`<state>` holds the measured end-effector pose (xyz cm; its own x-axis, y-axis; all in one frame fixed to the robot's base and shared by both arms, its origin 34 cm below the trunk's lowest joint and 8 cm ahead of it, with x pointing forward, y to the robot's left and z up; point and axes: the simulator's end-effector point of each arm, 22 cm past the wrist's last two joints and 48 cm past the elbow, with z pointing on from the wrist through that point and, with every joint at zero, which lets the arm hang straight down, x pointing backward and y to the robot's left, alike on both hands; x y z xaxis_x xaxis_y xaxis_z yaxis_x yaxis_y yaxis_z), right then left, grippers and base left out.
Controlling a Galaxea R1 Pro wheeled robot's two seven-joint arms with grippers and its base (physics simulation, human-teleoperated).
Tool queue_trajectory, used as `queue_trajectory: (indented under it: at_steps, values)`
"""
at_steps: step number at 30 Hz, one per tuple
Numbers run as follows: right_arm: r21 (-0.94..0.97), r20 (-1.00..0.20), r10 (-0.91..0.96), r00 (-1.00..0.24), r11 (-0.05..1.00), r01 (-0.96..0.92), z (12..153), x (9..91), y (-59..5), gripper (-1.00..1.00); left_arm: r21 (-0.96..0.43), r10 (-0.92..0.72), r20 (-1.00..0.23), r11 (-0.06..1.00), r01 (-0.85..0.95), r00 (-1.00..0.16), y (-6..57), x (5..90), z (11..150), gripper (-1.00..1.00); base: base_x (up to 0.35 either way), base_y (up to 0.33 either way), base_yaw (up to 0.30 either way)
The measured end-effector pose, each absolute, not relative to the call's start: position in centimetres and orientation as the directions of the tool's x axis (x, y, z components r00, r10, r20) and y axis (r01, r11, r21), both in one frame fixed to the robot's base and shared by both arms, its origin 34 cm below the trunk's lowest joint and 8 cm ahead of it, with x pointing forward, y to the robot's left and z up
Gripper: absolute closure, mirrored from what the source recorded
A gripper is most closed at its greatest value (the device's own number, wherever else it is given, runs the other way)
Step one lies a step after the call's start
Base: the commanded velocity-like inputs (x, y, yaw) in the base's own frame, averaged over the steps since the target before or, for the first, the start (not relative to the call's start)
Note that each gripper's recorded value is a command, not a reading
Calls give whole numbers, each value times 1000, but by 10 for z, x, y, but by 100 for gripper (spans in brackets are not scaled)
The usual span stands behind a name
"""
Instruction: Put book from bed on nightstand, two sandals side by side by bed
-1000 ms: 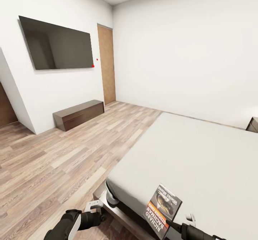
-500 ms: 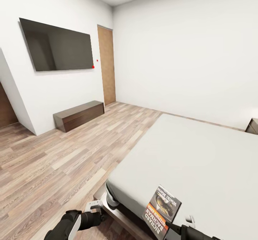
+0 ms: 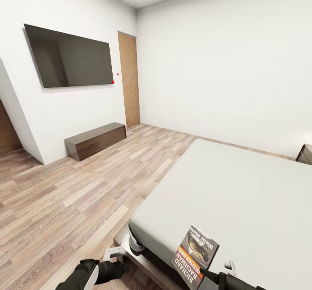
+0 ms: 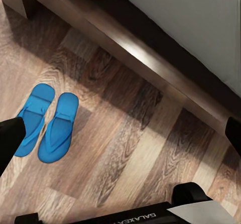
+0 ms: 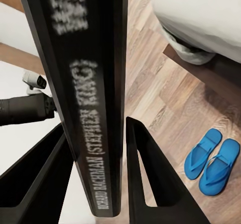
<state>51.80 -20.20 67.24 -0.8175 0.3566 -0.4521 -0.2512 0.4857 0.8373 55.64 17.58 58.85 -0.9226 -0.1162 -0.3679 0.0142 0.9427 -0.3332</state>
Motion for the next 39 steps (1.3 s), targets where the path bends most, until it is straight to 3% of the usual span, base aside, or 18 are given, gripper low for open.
queue_trajectory:
  at_steps: [8,15,39]
  values:
    - [838,-451,356,-818,485,-251,685,518,-201,100,-335,-115,-378,942,20,-919,173,552,596,-100,0,0,0]
    - [815,-436,217,-873,507,-281,679,492,-190,100,-337,-116,-372,941,18,-921,172,550,605,-100,0,0,0]
    - [829,-403,208,-891,495,-260,696,479,-181,100,-337,-114,-372,941,20,-921,171,549,627,-100,0,0,0]
